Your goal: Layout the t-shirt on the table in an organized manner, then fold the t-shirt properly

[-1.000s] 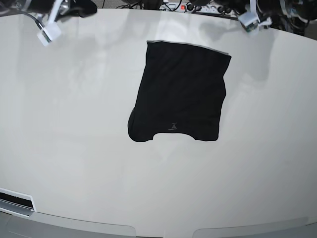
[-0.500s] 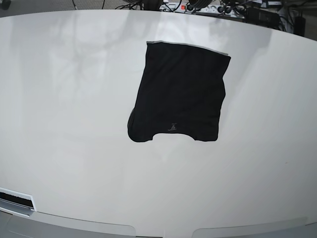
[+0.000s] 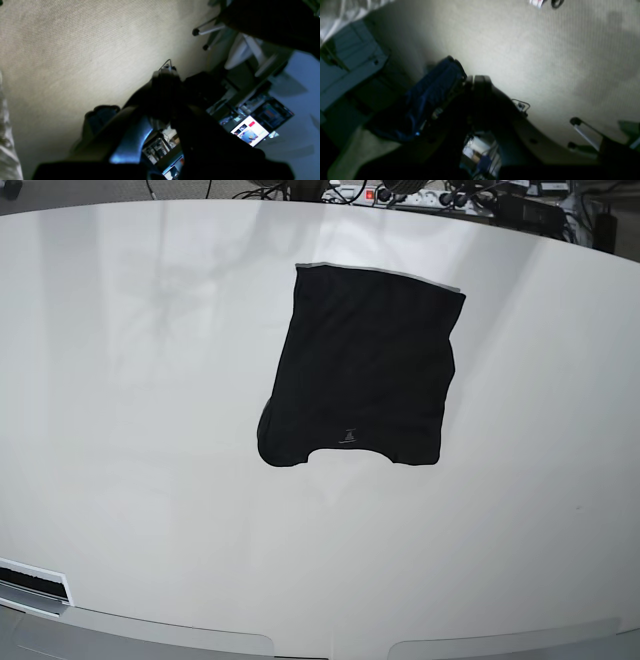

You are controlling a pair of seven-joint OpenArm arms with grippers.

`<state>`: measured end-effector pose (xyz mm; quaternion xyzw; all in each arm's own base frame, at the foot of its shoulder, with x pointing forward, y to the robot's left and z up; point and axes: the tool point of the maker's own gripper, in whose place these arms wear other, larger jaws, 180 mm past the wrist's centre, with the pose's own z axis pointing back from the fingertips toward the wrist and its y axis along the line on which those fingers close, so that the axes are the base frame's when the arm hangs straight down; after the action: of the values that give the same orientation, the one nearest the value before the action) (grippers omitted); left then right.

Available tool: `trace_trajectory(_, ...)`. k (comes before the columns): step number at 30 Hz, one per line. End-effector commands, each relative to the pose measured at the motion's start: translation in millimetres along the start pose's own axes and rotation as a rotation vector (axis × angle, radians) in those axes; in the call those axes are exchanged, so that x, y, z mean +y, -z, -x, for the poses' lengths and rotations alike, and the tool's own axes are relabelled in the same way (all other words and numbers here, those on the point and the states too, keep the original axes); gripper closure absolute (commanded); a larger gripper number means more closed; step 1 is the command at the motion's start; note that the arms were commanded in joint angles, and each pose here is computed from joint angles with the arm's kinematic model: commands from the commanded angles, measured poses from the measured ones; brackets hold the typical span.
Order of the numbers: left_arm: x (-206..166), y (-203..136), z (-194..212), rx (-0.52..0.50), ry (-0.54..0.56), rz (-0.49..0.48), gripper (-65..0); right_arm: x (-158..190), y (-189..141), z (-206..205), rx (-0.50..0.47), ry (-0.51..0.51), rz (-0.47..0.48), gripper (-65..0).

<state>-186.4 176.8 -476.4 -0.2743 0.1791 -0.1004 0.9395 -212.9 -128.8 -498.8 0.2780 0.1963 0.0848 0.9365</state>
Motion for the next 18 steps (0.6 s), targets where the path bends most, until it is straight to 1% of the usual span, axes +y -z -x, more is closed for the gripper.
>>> trace_trajectory(1,4.5,4.1,9.8,0.022,-0.012,0.001,0.0,-3.5,6.0,16.2,0.04,0.005,-0.002,0.0)
trace_trajectory(3,21.0,15.3,11.7,0.023,-0.031,-0.024,0.0,-10.1,22.2,20.5,0.045,0.036,-0.013,0.0)
trace_trajectory(6,40.4,32.3,0.0,-0.039,-0.058,-0.059,0.0,-25.4,34.5,12.9,0.005,0.105,-0.014,0.0)
trace_trajectory(9,54.1,48.2,-17.6,-0.094,-0.061,-0.095,0.0,-40.2,39.6,5.1,0.009,0.149,-0.005,0.0)
trace_trajectory(11,61.8,55.4,-32.4,-0.141,-0.056,-0.118,0.0,-53.6,40.6,-7.0,-0.01,0.184,0.034,0.0)
trace_trajectory(13,68.6,60.2,-49.6,-0.197,-0.046,-0.144,0.0,-68.4,39.2,-27.2,-0.069,0.21,0.086,0.0)
trace_trajectory(14,71.8,61.7,-59.7,-0.228,-0.042,-0.159,0.0,-75.1,37.6,-38.7,-0.105,0.213,0.112,0.0)
trace_trajectory(15,76.5,62.4,-70.2,-0.258,-0.037,-0.184,0.0,-80.2,36.0,-52.4,-0.144,0.194,0.135,0.0)
trace_trajectory(18,89.1,62.6,-107.1,-0.345,-0.029,-0.27,0.0,-93.4,30.7,-93.6,-0.243,0.099,0.219,0.0)
